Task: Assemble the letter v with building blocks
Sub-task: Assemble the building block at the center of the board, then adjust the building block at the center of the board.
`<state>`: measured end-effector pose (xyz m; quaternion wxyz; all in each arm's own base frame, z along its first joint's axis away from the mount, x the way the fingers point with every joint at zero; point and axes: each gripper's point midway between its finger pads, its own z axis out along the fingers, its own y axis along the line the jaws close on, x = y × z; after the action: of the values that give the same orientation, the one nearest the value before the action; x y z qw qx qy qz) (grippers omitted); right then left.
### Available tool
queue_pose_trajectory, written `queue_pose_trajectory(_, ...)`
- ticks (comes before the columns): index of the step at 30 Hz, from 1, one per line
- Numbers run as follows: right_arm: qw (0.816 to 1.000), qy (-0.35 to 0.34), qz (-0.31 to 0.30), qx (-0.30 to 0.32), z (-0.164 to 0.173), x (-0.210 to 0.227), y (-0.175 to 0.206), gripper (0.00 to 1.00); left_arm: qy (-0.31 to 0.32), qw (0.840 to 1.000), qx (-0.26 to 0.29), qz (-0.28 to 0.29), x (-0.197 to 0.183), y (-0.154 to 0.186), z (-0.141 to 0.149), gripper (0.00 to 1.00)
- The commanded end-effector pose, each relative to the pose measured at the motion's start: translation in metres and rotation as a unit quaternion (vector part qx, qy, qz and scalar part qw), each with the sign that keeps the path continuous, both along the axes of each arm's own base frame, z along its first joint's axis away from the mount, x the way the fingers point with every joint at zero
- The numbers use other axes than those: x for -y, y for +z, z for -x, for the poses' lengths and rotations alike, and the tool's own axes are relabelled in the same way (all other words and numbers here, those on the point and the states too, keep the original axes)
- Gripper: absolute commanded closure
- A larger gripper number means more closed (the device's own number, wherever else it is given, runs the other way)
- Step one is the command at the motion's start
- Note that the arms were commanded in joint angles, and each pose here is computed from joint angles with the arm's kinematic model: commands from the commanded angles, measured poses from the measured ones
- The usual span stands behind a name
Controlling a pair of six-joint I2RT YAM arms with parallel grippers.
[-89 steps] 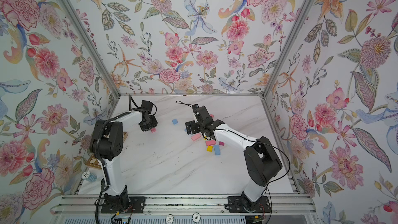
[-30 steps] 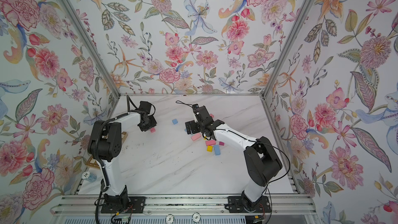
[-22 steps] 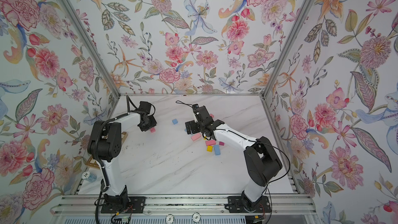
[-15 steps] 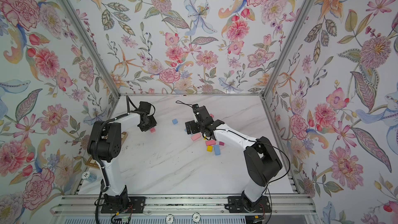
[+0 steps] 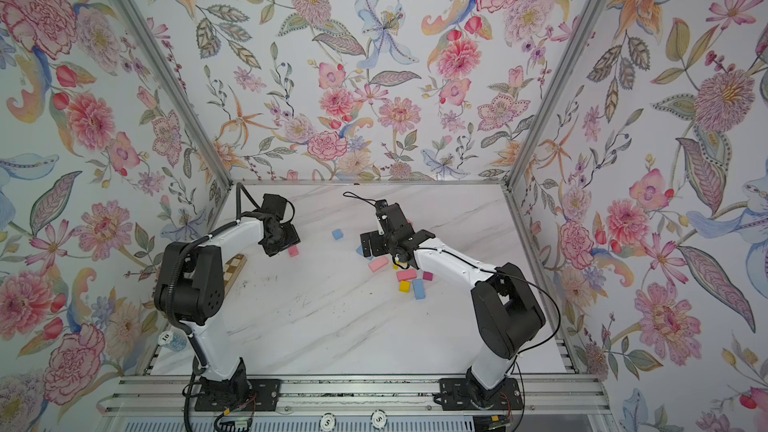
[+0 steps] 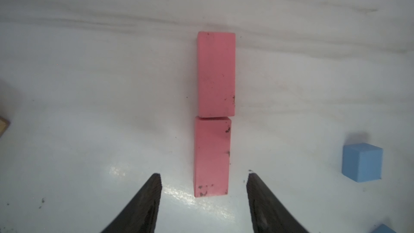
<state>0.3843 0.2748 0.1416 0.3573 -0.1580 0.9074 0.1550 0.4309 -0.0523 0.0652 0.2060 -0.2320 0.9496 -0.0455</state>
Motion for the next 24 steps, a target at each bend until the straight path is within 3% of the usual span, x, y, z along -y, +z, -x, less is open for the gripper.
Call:
queue_pose_trajectory(1,0.999,-0.027,0.001,-0.023,-0.003,0.015,-0.006,0.01,-0.02,0.999,0.034,0.014,0.001,0.03,0.004,0.31)
queue_pose_trajectory(8,0.999,-0.035,0.005,-0.033,-0.003,0.022,-0.013,0.01,-0.054,0.995,0.064,0.057,0.02,0.038,0.011,0.26)
queue_pose_trajectory(15,0.999,-0.03,0.013,-0.039,0.003,0.017,-0.019,0.01,-0.045,0.998,0.015,0.034,0.012,-0.001,0.027,0.25)
queue_pose_trajectory(24,0.999,-0.031,0.013,-0.034,0.004,0.017,-0.016,0.01,-0.045,0.998,0.001,0.043,0.018,-0.027,0.01,0.26)
